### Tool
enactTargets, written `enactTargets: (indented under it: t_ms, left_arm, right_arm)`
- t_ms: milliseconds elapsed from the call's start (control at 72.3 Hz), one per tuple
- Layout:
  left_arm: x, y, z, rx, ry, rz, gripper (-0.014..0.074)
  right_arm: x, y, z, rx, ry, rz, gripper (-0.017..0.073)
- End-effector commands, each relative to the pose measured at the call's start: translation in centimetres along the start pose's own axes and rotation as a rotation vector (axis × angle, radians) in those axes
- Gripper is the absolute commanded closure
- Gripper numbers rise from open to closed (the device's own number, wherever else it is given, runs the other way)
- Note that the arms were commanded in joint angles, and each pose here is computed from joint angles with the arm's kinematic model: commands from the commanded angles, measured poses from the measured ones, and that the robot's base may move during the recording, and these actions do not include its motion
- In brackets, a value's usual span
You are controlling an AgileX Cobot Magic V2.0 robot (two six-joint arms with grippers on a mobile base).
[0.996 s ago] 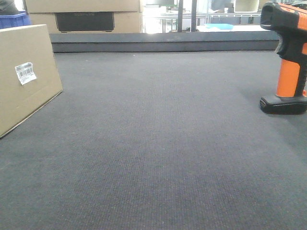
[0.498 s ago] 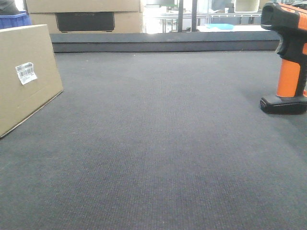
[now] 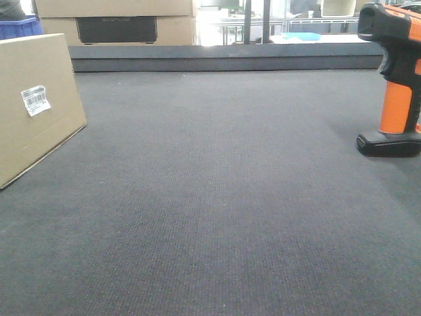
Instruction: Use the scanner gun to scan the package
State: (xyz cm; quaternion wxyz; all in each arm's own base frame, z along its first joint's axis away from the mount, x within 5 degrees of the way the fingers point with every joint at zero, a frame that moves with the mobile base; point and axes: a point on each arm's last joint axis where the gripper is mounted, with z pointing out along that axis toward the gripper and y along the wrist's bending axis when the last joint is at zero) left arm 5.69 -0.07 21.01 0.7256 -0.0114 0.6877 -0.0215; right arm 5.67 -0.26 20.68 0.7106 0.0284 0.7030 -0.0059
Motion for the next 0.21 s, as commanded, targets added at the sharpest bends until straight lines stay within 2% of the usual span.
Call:
enactTargets:
  t_ms: [0,194]
  left_arm:
    - [-0.24,-0.04,-0.06,0.006,-0.026,-0.008,0.0704]
    - [-0.24,-0.04,-0.06,0.006,-0.026,-0.008,0.0704]
  right_arm:
    - [-0.18,-0.05,-0.03,0.007,-0.027,-0.014,0.0728]
    - [-0.18,-0.05,-0.03,0.007,-0.027,-0.014,0.0728]
